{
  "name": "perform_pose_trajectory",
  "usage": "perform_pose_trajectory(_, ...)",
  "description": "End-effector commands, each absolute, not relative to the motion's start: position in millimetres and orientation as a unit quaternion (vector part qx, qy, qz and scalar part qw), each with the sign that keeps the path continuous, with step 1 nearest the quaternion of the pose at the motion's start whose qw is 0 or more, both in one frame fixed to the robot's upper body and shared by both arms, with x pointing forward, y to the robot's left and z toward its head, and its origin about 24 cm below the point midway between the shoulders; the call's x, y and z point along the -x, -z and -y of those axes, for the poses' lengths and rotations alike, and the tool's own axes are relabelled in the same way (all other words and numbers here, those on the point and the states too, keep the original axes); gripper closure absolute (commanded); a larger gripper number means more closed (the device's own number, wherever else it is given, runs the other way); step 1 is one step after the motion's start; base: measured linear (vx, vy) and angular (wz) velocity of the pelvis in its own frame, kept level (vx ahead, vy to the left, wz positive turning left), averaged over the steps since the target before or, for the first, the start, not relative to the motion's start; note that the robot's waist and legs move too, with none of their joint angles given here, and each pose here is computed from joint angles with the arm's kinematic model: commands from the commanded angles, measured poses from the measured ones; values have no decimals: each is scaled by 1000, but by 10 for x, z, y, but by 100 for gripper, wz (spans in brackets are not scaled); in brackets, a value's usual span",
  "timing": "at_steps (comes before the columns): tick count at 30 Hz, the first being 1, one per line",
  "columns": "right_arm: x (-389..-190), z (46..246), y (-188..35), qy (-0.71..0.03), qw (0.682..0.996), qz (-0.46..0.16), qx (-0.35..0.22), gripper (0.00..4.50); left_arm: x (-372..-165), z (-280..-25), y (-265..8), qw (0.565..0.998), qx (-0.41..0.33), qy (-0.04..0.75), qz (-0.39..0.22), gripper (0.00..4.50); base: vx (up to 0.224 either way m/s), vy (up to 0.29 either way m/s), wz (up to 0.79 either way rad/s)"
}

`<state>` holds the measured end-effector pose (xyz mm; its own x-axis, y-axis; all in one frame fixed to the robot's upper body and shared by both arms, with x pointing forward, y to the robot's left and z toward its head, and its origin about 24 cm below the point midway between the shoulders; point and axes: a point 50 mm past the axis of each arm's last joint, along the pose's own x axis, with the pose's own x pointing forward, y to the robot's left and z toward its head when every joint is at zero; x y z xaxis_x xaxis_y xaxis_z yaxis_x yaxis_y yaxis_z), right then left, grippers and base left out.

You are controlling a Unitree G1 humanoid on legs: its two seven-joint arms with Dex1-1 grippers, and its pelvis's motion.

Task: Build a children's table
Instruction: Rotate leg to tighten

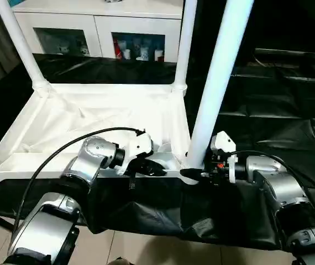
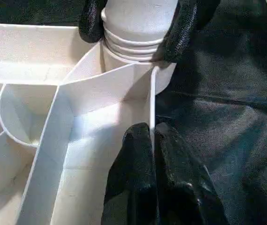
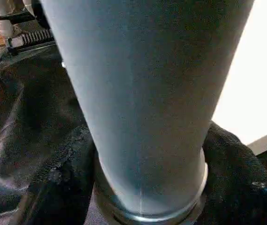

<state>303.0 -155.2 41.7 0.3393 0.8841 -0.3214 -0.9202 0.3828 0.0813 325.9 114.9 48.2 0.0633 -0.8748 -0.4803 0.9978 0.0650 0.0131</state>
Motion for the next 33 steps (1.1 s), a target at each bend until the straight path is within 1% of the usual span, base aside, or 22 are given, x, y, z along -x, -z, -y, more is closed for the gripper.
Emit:
perform_pose_trajectory(1, -3013, 1490, -334, -535, 827, -166, 54, 174, -3288, -1043, -518, 740, -127, 645, -141, 450, 0, 0, 0)
perform_pose_trajectory(2, -3063, 1484, -257, -483, 856, -175, 54, 176, -3347, -1015, -524, 764, -130, 617, -139, 450, 0, 0, 0)
perform_pose_trajectory(4, -3144, 1465, -148, -395, 899, -188, 35, 179, -3424, -970, -496, 792, -152, 572, -148, 450, 0, 0, 0)
perform_pose_trajectory(5, -3144, 1465, -148, -395, 899, -188, 35, 179, -3424, -970, -496, 792, -152, 572, -148, 450, 0, 0, 0)
perform_pose_trajectory(6, -3176, 1447, -115, -358, 914, -191, 23, 180, -3455, -938, -484, 804, -158, 553, -152, 450, 0, 0, 0)
perform_pose_trajectory(7, -3182, 1443, -108, -350, 917, -191, 20, 180, -3461, -929, -483, 807, -159, 549, -152, 450, 0, 0, 0)
perform_pose_trajectory(8, -3212, 1427, -83, -316, 928, -195, 7, 180, -3483, -875, -484, 816, -154, 536, -152, 450, 0, 0, 0)
perform_pose_trajectory(9, -3212, 1427, -83, -316, 928, -195, 7, 180, -3483, -875, -484, 816, -154, 536, -152, 450, 0, 0, 0)
perform_pose_trajectory(10, -3274, 1358, -42, -249, 946, -204, -19, 180, -3518, -731, -499, 832, -144, 515, -149, 450, 0, 0, 0)
perform_pose_trajectory(13, -3310, 1271, -30, -222, 952, -208, -26, 180, -3541, -622, -514, 844, -137, 498, -146, 450, 0, 0, 0)
perform_pose_trajectory(15, -3328, 1055, -82, -257, 948, -190, -14, 180, -3529, -489, -503, 844, -145, 496, -142, 450, 0, 0, 0)
perform_pose_trajectory(16, -3329, 1025, -91, -263, 947, -187, -13, 124, -3527, -473, -501, 845, -146, 495, -142, 450, 0, 0, 0)
perform_pose_trajectory(17, -3329, 1025, -91, -263, 947, -187, -13, 124, -3527, -473, -501, 845, -146, 495, -142, 450, 0, 0, 0)
perform_pose_trajectory(18, -3336, 977, -139, -278, 945, -172, -31, 110, -3511, -436, -502, 839, -147, 505, -139, 450, 0, 0, 0)
perform_pose_trajectory(20, -3340, 977, -170, -288, 942, -165, -44, 110, -3505, -437, -501, 835, -147, 512, -139, 450, 0, 0, 0)
perform_pose_trajectory(21, -3339, 997, -190, -300, 940, -159, -42, 84, -3498, -460, -497, 830, -149, 518, -139, 450, 0, 0, 0)
perform_pose_trajectory(23, -3340, 1010, -201, -306, 938, -155, -39, 74, -3494, -476, -494, 828, -151, 522, -139, 450, 0, 0, 0)
perform_pose_trajectory(24, -3314, 1060, -231, -345, 926, -150, -30, 70, -3474, -528, -486, 816, -153, 540, -139, 450, 0, 0, 0)
perform_pose_trajectory(27, -3268, 1134, -253, -390, 909, -148, -15, 70, -3464, -594, -482, 806, -160, 552, -140, 450, 0, 0, 0)
perform_pose_trajectory(30, -3177, 1281, -289, -454, 878, -151, 13, 70, -3424, -702, -481, 778, -170, 588, -142, 450, 0, 0, 0)
perform_pose_trajectory(32, -3157, 1322, -301, -467, 871, -152, 20, 70, -3411, -729, -482, 771, -170, 597, -143, 450, 0, 0, 0)
perform_pose_trajectory(33, -3122, 1405, -320, -489, 857, -158, 30, 70, -3391, -788, -482, 758, -170, 612, -148, 450, 0, 0, 0)
